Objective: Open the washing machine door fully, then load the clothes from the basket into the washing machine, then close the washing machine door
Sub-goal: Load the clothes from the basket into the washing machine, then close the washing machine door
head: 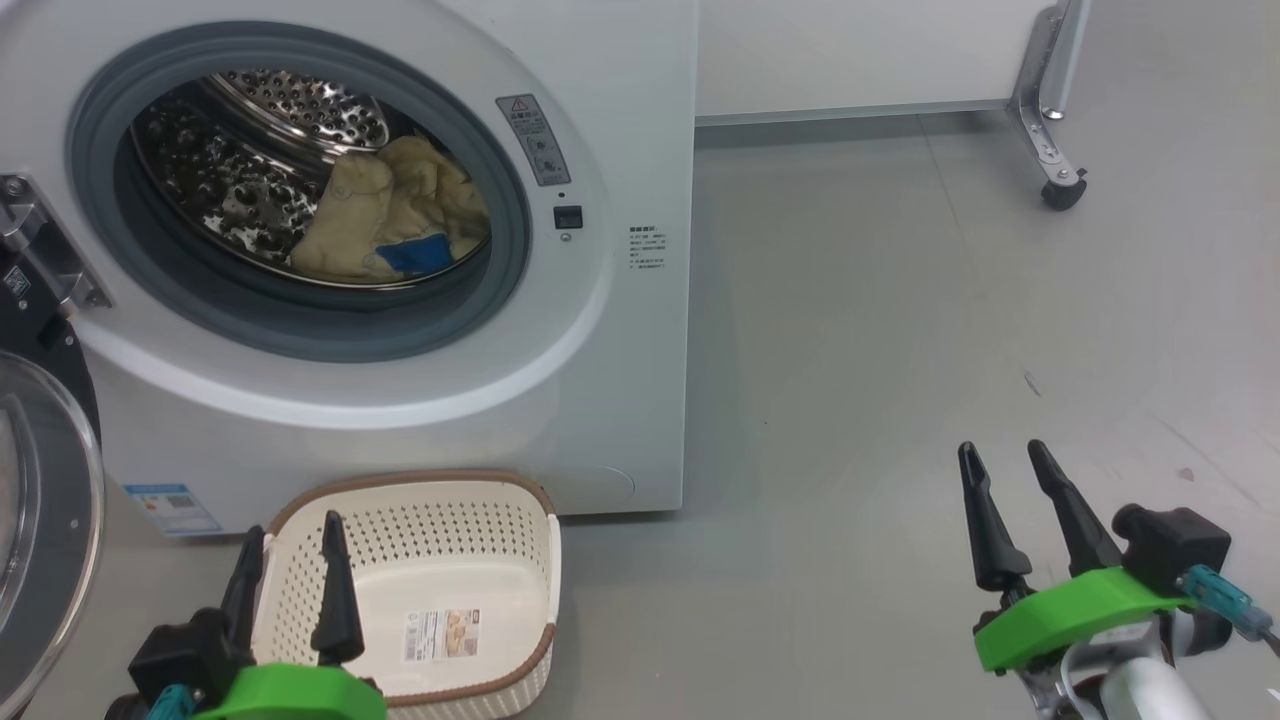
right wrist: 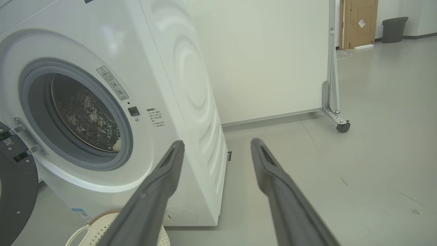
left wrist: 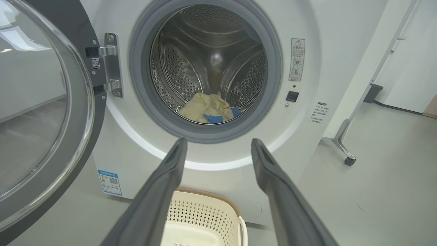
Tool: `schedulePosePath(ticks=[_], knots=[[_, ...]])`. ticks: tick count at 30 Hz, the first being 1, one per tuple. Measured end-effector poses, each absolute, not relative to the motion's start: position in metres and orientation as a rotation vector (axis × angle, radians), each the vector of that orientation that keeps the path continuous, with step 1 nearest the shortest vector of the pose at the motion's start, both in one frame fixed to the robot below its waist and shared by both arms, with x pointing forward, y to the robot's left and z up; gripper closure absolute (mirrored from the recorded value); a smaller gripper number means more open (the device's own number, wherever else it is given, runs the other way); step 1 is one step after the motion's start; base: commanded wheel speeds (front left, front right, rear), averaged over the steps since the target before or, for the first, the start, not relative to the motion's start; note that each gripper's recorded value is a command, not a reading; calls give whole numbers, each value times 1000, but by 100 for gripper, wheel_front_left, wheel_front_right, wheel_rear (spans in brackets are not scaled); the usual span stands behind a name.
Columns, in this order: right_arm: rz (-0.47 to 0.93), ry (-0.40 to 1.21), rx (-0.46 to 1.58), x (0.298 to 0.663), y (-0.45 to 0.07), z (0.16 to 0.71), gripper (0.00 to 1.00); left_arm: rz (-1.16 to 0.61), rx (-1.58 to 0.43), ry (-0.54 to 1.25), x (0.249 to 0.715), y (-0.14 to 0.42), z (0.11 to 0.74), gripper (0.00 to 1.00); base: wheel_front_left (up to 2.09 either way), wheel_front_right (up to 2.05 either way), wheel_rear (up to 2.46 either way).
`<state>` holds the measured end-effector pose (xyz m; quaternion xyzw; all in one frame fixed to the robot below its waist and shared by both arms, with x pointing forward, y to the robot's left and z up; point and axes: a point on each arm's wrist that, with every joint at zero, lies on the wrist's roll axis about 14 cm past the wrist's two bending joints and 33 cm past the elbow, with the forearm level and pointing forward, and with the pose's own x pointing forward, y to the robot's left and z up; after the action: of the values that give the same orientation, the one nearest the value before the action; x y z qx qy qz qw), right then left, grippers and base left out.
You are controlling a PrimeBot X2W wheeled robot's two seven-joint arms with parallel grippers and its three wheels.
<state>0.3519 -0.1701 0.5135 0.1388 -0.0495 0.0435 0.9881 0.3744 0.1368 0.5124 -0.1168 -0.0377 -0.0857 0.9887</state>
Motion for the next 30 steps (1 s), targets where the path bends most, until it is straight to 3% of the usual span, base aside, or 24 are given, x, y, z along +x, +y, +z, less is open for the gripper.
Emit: schedulePosePath(ticks=[30], knots=[[86,-95,265,352,-171,512,0,-166,-246,-51,375,137,503,0,0,0,0]])
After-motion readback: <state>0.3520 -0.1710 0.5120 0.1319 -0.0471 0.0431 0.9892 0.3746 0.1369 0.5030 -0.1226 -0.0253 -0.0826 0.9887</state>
